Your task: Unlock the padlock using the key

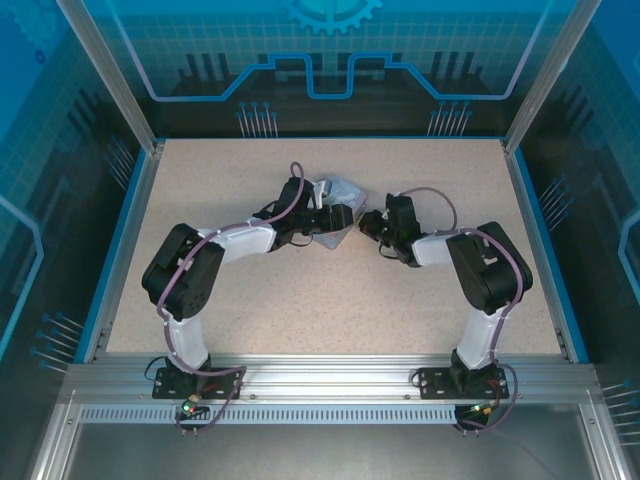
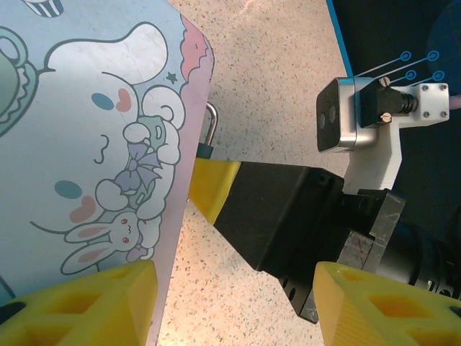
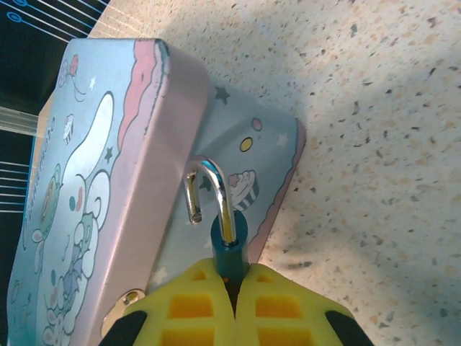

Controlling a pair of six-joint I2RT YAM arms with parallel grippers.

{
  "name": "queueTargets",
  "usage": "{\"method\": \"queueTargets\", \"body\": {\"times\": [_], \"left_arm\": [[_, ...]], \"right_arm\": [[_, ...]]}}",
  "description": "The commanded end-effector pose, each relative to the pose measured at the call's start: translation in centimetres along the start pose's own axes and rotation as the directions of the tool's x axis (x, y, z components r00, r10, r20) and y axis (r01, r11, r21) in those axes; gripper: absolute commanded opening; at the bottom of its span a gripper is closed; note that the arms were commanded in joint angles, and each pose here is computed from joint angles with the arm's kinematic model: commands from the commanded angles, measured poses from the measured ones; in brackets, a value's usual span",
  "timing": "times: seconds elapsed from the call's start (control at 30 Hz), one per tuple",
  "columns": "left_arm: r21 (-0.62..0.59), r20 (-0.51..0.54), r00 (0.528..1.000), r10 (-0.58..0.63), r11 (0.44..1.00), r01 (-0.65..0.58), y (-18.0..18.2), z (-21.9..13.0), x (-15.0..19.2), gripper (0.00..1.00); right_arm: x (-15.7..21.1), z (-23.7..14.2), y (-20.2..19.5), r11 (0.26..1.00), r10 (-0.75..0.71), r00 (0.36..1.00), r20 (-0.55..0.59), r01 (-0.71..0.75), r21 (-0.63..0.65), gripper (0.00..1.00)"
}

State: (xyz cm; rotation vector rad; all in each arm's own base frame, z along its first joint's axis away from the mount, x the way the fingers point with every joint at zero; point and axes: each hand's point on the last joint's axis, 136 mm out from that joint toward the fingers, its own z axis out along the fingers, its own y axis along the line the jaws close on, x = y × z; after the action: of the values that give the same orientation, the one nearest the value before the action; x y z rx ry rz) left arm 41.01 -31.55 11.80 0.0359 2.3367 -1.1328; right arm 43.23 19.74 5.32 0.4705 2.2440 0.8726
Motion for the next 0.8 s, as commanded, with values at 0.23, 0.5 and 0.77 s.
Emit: {"method": "queueTargets", "body": {"times": [0.23, 0.5, 0.77], "left_arm": [[-0.173, -0.098, 0.988, -0.12, 0.98, 0.102, 6.1, -2.5, 4.0, 0.61], [-0.148, -0.039, 0.991, -0.131, 0.981, 0.124, 6.2, -5.5, 2.0, 0.63], [-0.047, 0.089, 0.996, -0.032, 0.998, 0.036, 1.7, -10.2, -1.1, 0.7]], "right_arm": [[0.8, -5.9, -0.5, 0.982, -0.168, 0.983, -0.073, 0.173, 0.071, 0.0], [6.5, -11.7, 1.4, 0.987, -0.157, 0.932, -0.326, 0.16, -0.019, 0.0], [13.7, -14.3, 3.6, 0.992, -0.129, 0.851, -0.509, 0.111, -0.067, 0.01]]}}
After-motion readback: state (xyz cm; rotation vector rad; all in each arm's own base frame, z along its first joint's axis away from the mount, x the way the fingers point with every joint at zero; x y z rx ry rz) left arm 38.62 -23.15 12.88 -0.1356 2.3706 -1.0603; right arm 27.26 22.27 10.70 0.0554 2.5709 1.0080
